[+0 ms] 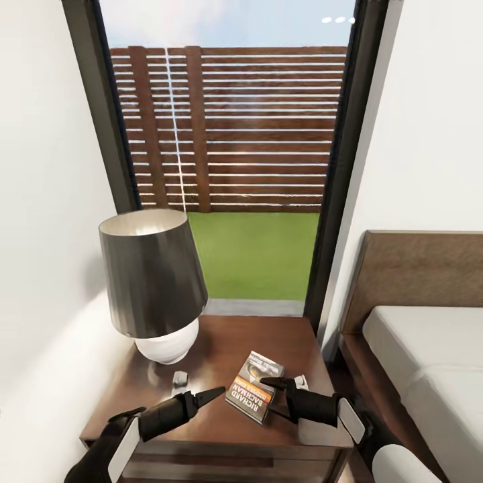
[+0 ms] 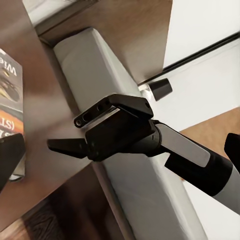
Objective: In the bedroom, move the book from the bed onto either nightstand, and place the two sandals side by side next to the bed.
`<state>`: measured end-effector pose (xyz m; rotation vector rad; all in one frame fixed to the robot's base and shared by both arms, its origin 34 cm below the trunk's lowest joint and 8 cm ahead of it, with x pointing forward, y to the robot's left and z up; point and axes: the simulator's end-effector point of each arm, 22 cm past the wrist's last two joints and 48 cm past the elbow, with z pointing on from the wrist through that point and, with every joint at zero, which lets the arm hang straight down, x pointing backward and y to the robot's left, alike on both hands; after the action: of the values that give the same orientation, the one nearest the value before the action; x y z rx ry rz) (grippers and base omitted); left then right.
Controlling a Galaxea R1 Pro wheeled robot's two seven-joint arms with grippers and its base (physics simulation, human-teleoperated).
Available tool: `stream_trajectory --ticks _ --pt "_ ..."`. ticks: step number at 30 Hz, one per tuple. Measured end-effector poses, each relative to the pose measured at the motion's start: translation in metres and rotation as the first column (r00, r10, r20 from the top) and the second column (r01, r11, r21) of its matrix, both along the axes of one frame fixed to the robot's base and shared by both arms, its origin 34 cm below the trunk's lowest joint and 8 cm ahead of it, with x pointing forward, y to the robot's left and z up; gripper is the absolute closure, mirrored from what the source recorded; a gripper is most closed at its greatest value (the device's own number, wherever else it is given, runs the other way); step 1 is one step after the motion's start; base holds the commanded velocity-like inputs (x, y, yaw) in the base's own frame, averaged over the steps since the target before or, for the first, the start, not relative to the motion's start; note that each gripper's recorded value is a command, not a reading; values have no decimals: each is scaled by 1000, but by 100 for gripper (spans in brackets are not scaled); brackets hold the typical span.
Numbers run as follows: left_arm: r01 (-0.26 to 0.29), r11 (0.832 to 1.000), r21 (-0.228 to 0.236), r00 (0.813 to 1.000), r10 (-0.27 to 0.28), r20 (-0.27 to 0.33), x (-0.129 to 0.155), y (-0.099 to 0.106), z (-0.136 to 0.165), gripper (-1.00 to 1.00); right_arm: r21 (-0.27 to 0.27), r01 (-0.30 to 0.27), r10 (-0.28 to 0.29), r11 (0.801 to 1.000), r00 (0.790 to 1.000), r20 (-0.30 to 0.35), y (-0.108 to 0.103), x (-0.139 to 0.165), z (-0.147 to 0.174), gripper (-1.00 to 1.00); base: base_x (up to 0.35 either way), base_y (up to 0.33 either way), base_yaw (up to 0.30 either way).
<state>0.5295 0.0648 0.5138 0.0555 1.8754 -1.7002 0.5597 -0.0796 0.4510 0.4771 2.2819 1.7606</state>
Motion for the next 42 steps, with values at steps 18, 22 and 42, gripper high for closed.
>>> stream_trajectory --ticks 18,22,42 --pt "0 1000 1 1000 0 -1 11 0 40 -100 0 -1 1 1000 1000 -1 1 10 40 -100 0 0 0" --pt "-11 1000 23 1000 11 -9 15 1 44 -100 0 -2 2 1000 1000 -1 1 12 49 -100 0 0 0" --pt "-18 999 36 1000 19 -15 26 2 84 -100 -1 -3 3 1000 1000 -1 3 22 92 -100 0 0 0"
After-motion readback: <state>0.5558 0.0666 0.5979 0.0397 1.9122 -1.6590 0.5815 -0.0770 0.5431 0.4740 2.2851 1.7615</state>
